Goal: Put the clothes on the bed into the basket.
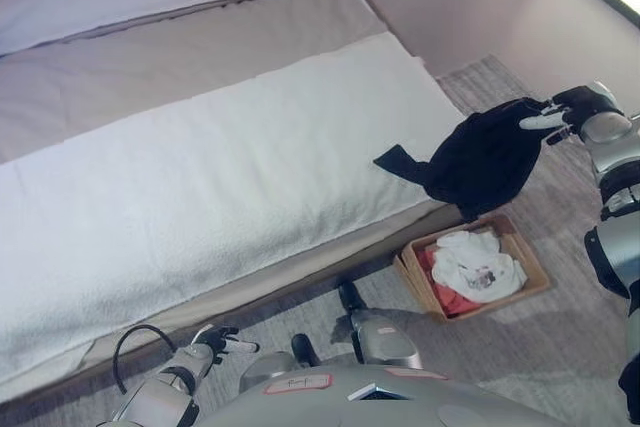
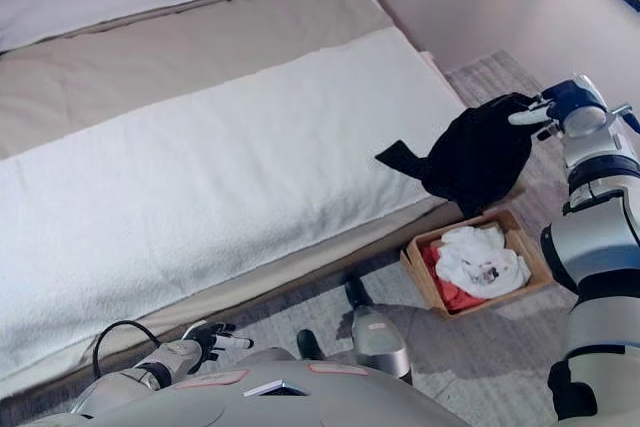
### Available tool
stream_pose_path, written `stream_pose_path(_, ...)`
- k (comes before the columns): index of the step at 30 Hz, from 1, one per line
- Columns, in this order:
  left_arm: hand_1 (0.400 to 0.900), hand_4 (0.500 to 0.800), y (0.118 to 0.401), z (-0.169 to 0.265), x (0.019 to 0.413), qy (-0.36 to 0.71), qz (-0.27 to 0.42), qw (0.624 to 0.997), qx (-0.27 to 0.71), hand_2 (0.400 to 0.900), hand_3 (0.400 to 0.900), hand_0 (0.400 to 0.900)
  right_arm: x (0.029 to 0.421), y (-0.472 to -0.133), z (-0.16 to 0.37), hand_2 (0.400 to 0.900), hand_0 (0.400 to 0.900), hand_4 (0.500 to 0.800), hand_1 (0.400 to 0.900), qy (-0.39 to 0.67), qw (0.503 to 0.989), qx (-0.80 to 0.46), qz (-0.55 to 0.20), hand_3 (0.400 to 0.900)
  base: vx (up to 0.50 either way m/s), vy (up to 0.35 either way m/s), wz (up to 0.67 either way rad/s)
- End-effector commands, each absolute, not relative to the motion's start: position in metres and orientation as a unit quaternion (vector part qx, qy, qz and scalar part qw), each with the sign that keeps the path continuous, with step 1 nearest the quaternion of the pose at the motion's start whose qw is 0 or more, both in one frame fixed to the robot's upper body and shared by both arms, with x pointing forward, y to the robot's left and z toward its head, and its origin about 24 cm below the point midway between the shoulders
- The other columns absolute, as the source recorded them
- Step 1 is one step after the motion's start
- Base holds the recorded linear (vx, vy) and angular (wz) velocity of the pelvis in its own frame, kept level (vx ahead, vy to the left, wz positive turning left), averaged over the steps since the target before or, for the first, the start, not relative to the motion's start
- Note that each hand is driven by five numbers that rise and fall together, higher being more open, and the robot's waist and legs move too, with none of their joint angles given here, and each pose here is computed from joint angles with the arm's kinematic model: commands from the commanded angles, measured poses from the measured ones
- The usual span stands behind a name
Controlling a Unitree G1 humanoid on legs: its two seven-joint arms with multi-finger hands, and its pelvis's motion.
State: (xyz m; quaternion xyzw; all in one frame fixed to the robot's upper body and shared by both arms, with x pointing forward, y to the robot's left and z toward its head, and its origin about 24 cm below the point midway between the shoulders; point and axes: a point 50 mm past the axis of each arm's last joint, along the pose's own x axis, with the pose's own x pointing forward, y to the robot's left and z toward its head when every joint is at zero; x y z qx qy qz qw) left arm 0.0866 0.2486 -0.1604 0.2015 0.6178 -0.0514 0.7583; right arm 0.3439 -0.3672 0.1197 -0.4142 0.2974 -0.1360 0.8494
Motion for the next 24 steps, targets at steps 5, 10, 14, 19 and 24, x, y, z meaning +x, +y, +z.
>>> stream_pose_path(5, 0.900, 0.800, 0.276, -0.153, 0.082, 0.625, -0.028, 0.744, 0.234, 0.900, 0.900, 0.900, 0.333, -0.405, 0.184, 0.400, 0.400, 0.500, 0.400, 0.241, 0.840, -0.426, -0.233, 0.400, -0.010, 0.009, -0.10)
stream_pose_path(10, 0.900, 0.800, 0.276, -0.154, 0.081, 0.627, -0.028, 0.742, 0.236, 0.900, 0.900, 0.900, 0.328, -0.410, 0.181, 0.400, 0.400, 0.500, 0.400, 0.248, 0.840, -0.420, -0.238, 0.400, -0.021, -0.006, -0.06)
stream_pose_path(14, 0.900, 0.800, 0.274, -0.154, 0.082, 0.625, -0.029, 0.743, 0.237, 0.900, 0.900, 0.900, 0.326, -0.412, 0.178, 0.400, 0.400, 0.500, 0.400, 0.252, 0.840, -0.417, -0.239, 0.400, -0.003, -0.001, 0.01)
stream_pose_path(19, 0.900, 0.800, 0.273, -0.154, 0.082, 0.625, -0.030, 0.743, 0.237, 0.900, 0.900, 0.900, 0.322, -0.416, 0.176, 0.767, 0.767, 0.720, 0.767, 0.257, 0.839, -0.413, -0.246, 0.767, -0.006, -0.003, 0.02)
stream_pose_path(24, 0.900, 0.800, 0.272, -0.155, 0.082, 0.626, -0.029, 0.743, 0.236, 0.900, 0.900, 0.900, 0.318, -0.419, 0.169, 0.900, 0.900, 0.800, 0.900, 0.269, 0.834, -0.412, -0.249, 0.900, -0.006, -0.011, 0.03)
